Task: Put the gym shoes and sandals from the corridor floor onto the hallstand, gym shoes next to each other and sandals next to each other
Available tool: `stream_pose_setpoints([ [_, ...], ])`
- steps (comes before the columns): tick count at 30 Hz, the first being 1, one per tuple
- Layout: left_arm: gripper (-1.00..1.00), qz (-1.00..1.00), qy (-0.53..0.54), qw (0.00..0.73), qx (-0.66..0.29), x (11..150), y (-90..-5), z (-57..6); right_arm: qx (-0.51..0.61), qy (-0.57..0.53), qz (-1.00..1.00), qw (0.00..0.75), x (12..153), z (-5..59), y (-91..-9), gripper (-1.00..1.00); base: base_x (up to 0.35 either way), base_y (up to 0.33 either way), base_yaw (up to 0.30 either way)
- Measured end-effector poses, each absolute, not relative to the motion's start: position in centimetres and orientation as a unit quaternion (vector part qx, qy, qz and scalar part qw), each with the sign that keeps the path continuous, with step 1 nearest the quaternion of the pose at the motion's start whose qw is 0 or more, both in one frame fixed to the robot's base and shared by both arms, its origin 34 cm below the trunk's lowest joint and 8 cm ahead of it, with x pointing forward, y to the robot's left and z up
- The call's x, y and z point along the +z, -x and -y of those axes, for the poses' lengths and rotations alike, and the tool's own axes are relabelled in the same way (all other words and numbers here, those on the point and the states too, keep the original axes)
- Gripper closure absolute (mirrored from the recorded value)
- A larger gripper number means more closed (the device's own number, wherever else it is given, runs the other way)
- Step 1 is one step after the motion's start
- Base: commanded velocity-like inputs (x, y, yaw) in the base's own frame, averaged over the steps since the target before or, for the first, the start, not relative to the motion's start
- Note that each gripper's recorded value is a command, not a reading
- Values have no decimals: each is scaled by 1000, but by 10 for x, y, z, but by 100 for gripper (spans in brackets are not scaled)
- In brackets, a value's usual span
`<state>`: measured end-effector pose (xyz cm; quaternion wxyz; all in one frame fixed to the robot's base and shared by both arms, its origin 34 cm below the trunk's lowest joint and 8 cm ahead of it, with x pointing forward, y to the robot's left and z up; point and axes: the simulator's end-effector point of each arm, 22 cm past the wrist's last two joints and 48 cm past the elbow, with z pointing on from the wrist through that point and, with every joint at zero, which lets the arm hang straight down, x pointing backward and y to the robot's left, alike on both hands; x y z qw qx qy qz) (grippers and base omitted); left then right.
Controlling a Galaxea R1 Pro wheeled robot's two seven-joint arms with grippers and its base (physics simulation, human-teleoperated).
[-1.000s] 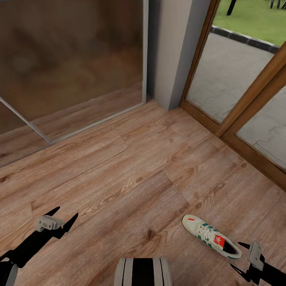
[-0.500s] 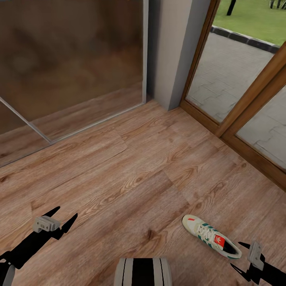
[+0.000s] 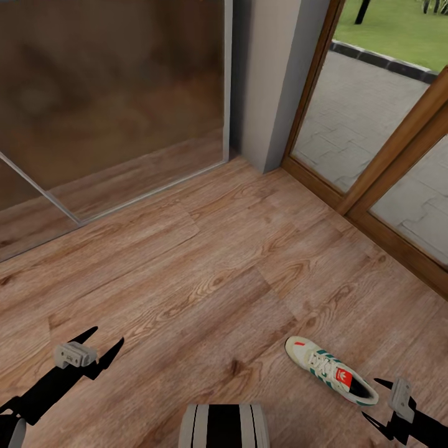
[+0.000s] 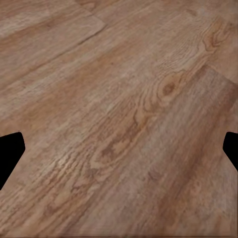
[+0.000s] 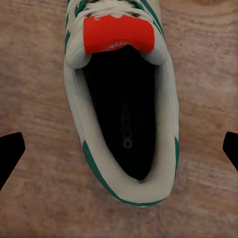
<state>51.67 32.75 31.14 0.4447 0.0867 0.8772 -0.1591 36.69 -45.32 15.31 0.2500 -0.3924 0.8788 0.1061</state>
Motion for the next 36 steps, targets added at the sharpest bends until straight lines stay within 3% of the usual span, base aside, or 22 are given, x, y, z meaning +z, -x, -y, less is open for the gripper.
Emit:
stream_pose_setpoints([
  [36,-100,-870,-108,438,-200,309,-504,-310,101,394,-876,257,154,455,-382,-100,0,0,0],
])
